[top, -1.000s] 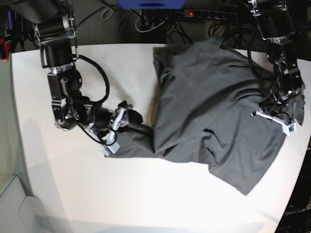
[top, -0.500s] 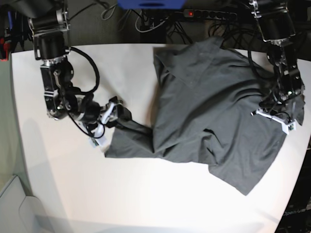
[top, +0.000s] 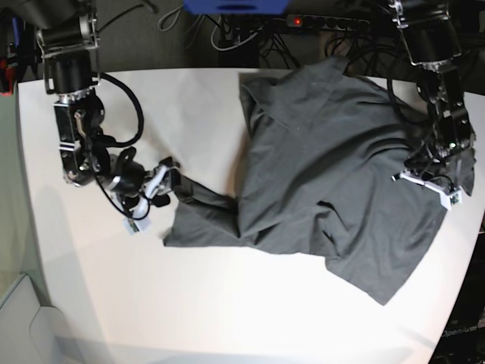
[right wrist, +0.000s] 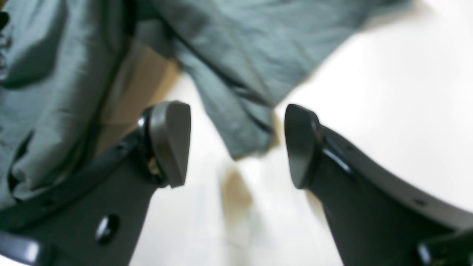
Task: Layout the t-shirt on the table in an organized manner, then fold the t-shirt properly
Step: 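Drag the grasped t-shirt edge with the right gripper away from the left gripper, then swing the right gripper with the fabric across toward the left gripper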
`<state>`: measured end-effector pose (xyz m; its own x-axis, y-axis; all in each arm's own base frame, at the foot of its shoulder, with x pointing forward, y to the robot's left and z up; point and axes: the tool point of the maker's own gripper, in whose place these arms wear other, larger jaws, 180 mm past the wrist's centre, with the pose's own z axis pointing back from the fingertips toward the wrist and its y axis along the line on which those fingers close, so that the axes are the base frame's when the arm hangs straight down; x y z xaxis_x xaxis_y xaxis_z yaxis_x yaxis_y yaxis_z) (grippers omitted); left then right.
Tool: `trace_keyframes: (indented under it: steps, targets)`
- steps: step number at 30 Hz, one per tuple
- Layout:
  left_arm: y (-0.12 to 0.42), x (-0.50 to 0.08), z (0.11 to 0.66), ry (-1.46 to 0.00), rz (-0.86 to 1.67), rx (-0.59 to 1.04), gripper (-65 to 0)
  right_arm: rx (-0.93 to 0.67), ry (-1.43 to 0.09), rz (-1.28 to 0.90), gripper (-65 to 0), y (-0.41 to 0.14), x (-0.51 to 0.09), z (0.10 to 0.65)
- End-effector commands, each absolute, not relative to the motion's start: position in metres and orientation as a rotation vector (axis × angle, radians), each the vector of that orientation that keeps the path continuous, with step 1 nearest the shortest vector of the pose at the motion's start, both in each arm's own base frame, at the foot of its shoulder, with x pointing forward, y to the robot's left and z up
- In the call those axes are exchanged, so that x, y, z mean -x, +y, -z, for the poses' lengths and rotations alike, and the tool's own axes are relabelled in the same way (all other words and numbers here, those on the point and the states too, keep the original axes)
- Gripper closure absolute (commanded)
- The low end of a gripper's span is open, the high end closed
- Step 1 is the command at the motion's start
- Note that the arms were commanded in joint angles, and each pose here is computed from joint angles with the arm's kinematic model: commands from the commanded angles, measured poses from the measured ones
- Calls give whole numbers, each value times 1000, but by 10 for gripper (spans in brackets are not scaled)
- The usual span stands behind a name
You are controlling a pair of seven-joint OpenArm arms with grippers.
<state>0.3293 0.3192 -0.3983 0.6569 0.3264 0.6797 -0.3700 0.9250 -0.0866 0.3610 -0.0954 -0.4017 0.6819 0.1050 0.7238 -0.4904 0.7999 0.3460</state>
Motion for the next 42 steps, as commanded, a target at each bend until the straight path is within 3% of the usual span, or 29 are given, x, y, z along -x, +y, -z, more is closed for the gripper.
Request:
trace_keyframes:
  steps: [1,15,19,23,29,37,42]
  targets:
    - [328,-338,383,-805,-387,-80,-1,-570,-819,-354,-403,-95,-375,383]
    - [328,-338,383,-803,-385,-81,-1,-630,-744,-293,-395,-77,-359,425]
    - [329,-337,383,-804,-388,-82,-1,-669,-714,-353,-334,-48,-348,429]
    - [329,-337,383,-805,-390,-82,-1,-681,-692,-401,-232,-34,-341,432]
    - [332,-336,383,-801,-385,-97,-1,-620,-782,-374,0,-67,-381,404]
    - [343,-333,383,-783,-342,-191,-1,-519,-999,-330,0,-128,-445,335]
    - [344,-332,383,-780,-340,-197,-1,-543,-1157,-313,0,-127,-471,293]
